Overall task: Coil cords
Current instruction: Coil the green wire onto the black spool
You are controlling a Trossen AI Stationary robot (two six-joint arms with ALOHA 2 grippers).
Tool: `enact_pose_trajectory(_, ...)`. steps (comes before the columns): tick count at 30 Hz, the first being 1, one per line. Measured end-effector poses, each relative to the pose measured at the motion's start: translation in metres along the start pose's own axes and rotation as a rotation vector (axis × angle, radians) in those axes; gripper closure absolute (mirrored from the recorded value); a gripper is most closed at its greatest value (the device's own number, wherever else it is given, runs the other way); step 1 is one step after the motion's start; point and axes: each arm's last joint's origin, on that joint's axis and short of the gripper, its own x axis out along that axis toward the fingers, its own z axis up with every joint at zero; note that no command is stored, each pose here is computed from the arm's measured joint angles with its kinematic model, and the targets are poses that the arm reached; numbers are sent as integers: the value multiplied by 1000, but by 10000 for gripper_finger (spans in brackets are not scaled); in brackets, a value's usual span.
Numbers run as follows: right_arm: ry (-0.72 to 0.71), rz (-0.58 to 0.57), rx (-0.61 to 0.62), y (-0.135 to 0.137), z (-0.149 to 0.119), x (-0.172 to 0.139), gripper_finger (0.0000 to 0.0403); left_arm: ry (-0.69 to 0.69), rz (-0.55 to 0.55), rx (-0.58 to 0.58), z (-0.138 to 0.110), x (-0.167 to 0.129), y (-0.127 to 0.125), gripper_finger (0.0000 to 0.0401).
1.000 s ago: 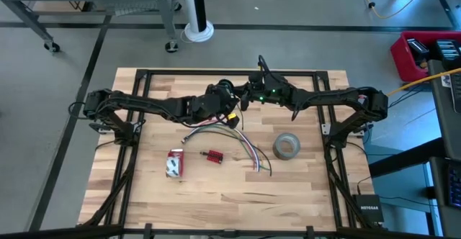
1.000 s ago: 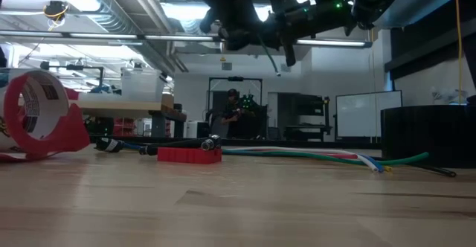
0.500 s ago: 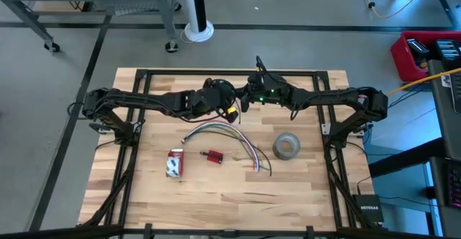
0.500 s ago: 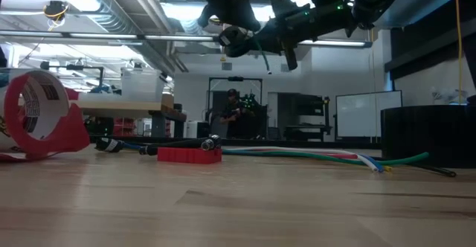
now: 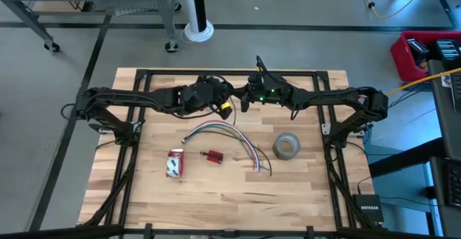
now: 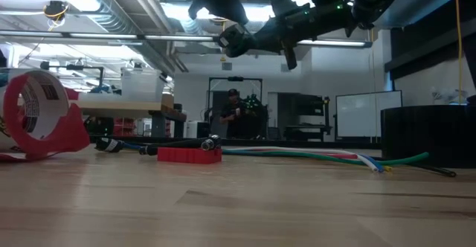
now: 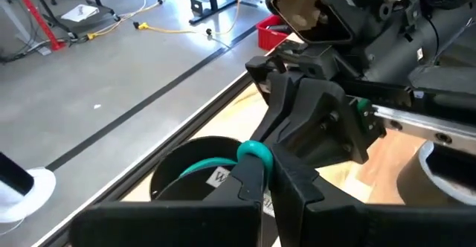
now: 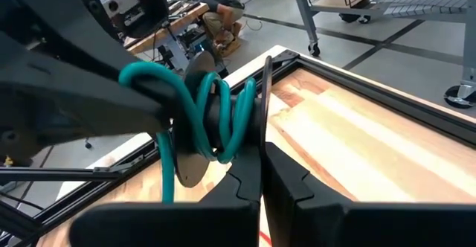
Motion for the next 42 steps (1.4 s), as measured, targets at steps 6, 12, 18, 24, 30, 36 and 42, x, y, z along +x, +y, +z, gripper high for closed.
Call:
enact_pose_trajectory(6, 2, 1, -1, 0, 0, 0, 401, 12, -14, -12, 0, -4, 1, 401)
enact_pose_trajectory(12, 25, 0, -10, -1, -3, 0, 401, 65, -1, 23, -5, -5, 3, 401)
enact_pose_trajectory(18, 22, 3, -14, -1, -2, 0, 401, 69, 2, 54, -4, -8, 5, 401)
enact_pose_trajectory(24, 17, 19, -16, 1, -1, 0, 401, 76, 0, 77, -1, -18, 11, 401)
enact_pose_trajectory(30, 28, 59, -17, 2, -1, 0, 401, 102, 2, 92, 0, -28, 17, 397)
enact_pose_trajectory(36, 31, 66, -17, 2, -1, 0, 401, 117, 4, 127, -2, -29, 18, 398)
enact_pose_trajectory(42, 31, 66, -17, 2, -1, 0, 401, 118, 6, 130, -2, -29, 18, 395)
